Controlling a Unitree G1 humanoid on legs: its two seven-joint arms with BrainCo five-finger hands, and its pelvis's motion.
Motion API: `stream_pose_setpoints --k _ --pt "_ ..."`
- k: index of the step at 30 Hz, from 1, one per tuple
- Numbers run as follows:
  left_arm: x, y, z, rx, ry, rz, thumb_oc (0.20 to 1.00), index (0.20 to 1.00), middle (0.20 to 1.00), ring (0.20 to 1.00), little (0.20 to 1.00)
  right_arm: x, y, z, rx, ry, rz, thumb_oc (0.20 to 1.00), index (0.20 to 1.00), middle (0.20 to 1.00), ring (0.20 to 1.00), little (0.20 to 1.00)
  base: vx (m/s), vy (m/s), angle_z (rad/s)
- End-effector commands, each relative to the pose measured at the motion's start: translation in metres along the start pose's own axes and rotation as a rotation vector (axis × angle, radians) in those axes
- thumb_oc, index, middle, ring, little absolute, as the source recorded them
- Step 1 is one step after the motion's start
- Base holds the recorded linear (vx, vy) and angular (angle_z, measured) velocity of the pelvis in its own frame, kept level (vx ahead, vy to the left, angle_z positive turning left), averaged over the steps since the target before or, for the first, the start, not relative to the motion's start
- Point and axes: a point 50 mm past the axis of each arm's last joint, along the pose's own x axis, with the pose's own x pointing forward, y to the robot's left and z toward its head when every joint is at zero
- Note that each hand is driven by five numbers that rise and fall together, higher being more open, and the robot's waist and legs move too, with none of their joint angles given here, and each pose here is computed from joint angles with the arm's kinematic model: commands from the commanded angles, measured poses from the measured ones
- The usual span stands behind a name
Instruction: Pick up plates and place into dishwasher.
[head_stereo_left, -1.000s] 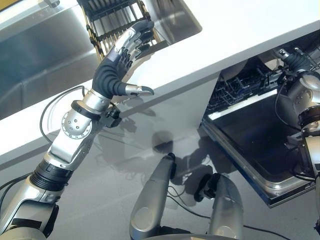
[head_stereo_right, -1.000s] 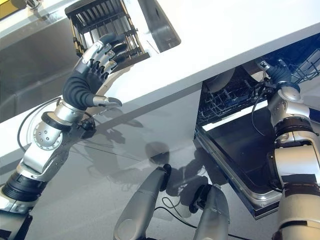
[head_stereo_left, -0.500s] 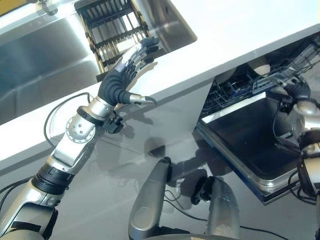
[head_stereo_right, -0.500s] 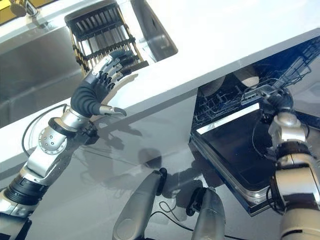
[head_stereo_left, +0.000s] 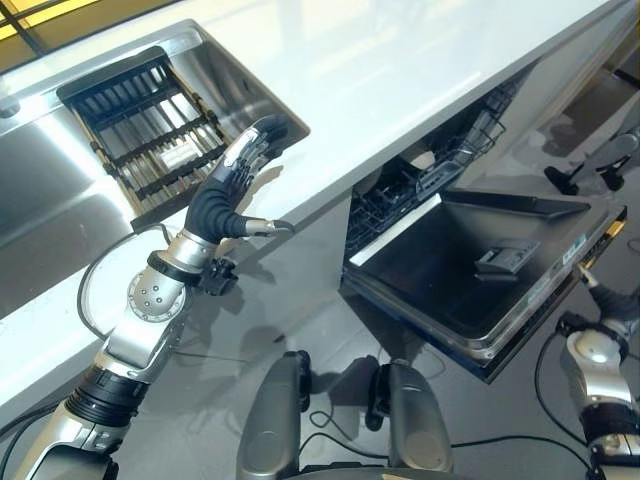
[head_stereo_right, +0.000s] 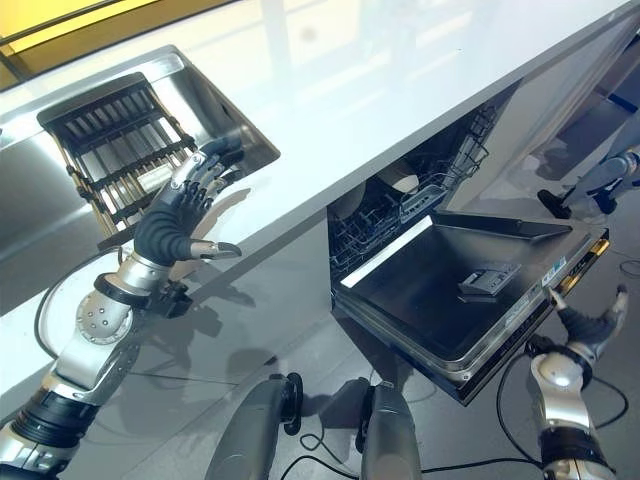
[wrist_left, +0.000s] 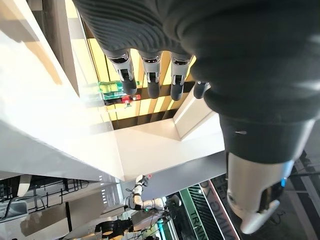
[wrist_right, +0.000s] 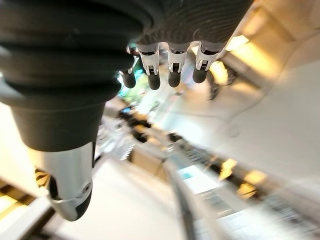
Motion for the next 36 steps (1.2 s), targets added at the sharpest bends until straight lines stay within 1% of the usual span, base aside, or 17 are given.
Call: stream_pose_setpoints --k 1,2,5,7,10,12,13,14,16,18,20,23,27,31,36 --pt "-0.009 -0.012 -0.007 -0.044 -0.001 0.026 1.000 1.000 1.000 1.000 1.000 0.005 -0.001 -0.008 0.170 0.086 0.055 1.000 1.000 1.000 1.000 1.000 0.00 0.000 0.00" --pt "-0.007 -0.013 -0.007 -0.050 -0.007 0.019 1.000 1.000 1.000 1.000 1.000 0.002 0.002 -0.020 0.219 0.167 0.090 1.000 1.000 1.000 1.000 1.000 0.00 0.000 0.00" --pt "0.001 -0.019 -0.005 -0.058 -0.022 -0.010 1.000 1.000 1.000 1.000 1.000 -0.006 0.018 -0.037 0.291 0.284 0.188 1.000 1.000 1.000 1.000 1.000 -0.02 0.000 -0.01" --pt "0.005 -0.024 -0.005 -0.064 -0.030 -0.029 1.000 1.000 1.000 1.000 1.000 -0.014 0.034 -0.043 0.356 0.348 0.294 1.000 1.000 1.000 1.000 1.000 -0.04 -0.003 0.02" --pt "0.009 -0.029 -0.005 -0.075 -0.040 -0.047 1.000 1.000 1.000 1.000 1.000 -0.026 0.067 -0.038 0.467 0.375 0.522 1.000 1.000 1.000 1.000 1.000 -0.04 -0.013 0.05" --pt "0.011 -0.030 -0.004 -0.081 -0.049 -0.058 1.000 1.000 1.000 1.000 1.000 -0.033 0.087 -0.026 0.551 0.356 0.672 1.000 1.000 1.000 1.000 1.000 -0.05 -0.023 0.03" --pt "0.012 -0.030 -0.004 -0.085 -0.051 -0.067 1.000 1.000 1.000 1.000 1.000 -0.039 0.101 -0.016 0.605 0.330 0.789 1.000 1.000 1.000 1.000 1.000 -0.03 -0.029 0.02" --pt "0.012 -0.029 -0.004 -0.087 -0.052 -0.072 1.000 1.000 1.000 1.000 1.000 -0.042 0.110 -0.007 0.636 0.303 0.862 1.000 1.000 1.000 1.000 1.000 -0.02 -0.035 -0.01" --pt "0.011 -0.028 -0.005 -0.089 -0.049 -0.082 1.000 1.000 1.000 1.000 1.000 -0.053 0.133 0.023 0.766 0.215 1.052 1.000 1.000 1.000 1.000 1.000 -0.02 -0.042 -0.07" --pt "0.010 -0.026 -0.006 -0.080 -0.043 -0.093 1.000 1.000 1.000 1.000 1.000 -0.063 0.150 0.055 0.856 0.121 1.205 1.000 1.000 1.000 1.000 1.000 -0.01 -0.051 -0.12" --pt "0.010 -0.024 -0.006 -0.060 -0.035 -0.112 1.000 1.000 1.000 1.000 1.000 -0.070 0.161 0.087 0.924 0.031 1.306 1.000 1.000 1.000 1.000 1.000 -0.01 -0.058 -0.13" --pt "0.012 -0.021 -0.003 0.004 -0.033 -0.154 1.000 1.000 1.000 1.000 1.000 -0.072 0.169 0.130 0.963 -0.083 1.388 1.000 1.000 1.000 1.000 1.000 0.01 -0.065 -0.18" --pt "0.018 -0.019 0.002 -0.011 -0.041 -0.215 1.000 1.000 1.000 1.000 1.000 -0.064 0.171 0.179 0.959 -0.194 1.399 1.000 1.000 1.000 1.000 1.000 0.00 -0.064 -0.32" --pt "0.021 -0.017 0.005 -0.020 -0.047 -0.234 1.000 1.000 1.000 1.000 1.000 -0.055 0.168 0.202 0.964 -0.243 1.369 1.000 1.000 1.000 1.000 1.000 0.02 -0.046 -0.19" --pt "0.023 -0.013 0.005 -0.025 -0.046 -0.239 1.000 1.000 1.000 1.000 1.000 -0.045 0.166 0.209 0.936 -0.248 1.322 1.000 1.000 1.000 1.000 1.000 0.03 -0.048 -0.04"
